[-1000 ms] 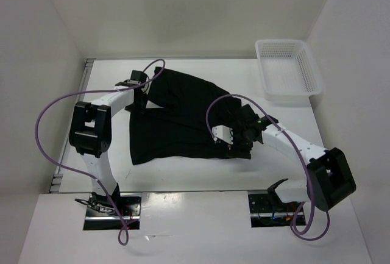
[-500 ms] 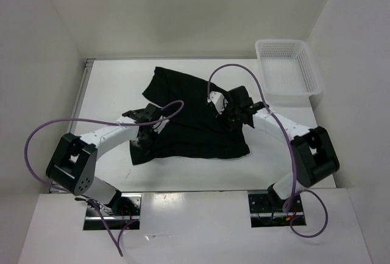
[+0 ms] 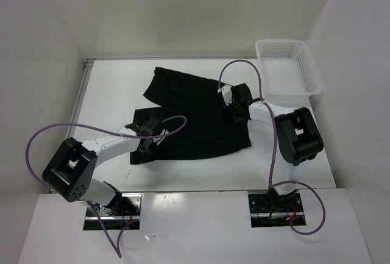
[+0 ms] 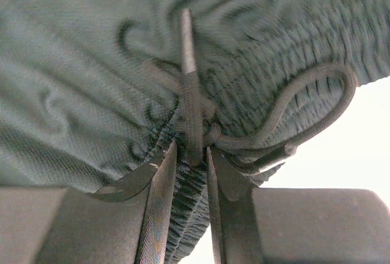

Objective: Fold and stack the shorts
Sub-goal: Flatten the shorts out, then fold the shorts

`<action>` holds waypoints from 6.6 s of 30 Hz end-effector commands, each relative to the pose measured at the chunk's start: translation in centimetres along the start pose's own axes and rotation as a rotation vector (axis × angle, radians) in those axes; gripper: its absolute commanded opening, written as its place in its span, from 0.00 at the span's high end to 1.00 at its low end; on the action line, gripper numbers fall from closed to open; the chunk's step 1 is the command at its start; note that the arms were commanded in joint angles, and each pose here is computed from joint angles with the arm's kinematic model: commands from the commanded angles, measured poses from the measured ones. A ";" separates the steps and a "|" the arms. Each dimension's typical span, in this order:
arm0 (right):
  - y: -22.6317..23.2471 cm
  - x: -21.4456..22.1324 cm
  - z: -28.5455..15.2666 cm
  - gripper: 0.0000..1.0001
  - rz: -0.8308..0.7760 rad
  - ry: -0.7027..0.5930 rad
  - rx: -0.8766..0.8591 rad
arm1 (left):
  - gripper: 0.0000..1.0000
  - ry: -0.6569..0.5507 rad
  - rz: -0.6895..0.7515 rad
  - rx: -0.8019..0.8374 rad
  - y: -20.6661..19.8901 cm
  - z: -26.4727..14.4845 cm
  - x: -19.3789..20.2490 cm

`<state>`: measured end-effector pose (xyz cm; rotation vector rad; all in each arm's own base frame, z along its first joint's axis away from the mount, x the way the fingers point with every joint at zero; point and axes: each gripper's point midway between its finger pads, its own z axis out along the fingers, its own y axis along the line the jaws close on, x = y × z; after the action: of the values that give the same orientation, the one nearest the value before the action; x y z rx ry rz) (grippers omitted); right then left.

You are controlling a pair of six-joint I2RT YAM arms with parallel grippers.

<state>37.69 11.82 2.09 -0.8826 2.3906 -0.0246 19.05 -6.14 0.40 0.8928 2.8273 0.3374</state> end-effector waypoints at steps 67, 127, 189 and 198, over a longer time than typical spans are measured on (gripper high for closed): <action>6.3 -11.1 -14.4 0.79 -0.293 -0.359 -0.266 | 0.40 -0.327 -0.339 0.079 11.2 -6.1 -17.7; -13.0 -10.7 8.4 0.35 0.343 -0.099 0.192 | 0.43 -0.644 -0.490 0.046 25.9 -3.0 -34.4; -7.1 -12.8 -11.8 1.00 -0.214 -0.334 0.226 | 1.00 -0.936 -0.380 -0.042 15.6 -19.1 -25.0; -2.2 -6.6 -13.1 1.00 -0.476 -0.305 0.096 | 1.00 -0.774 -0.367 0.002 11.4 -16.4 -14.8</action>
<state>38.42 11.83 17.23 -1.1257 1.9261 -0.1647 36.40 -8.70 21.99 0.3331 2.1331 -0.0489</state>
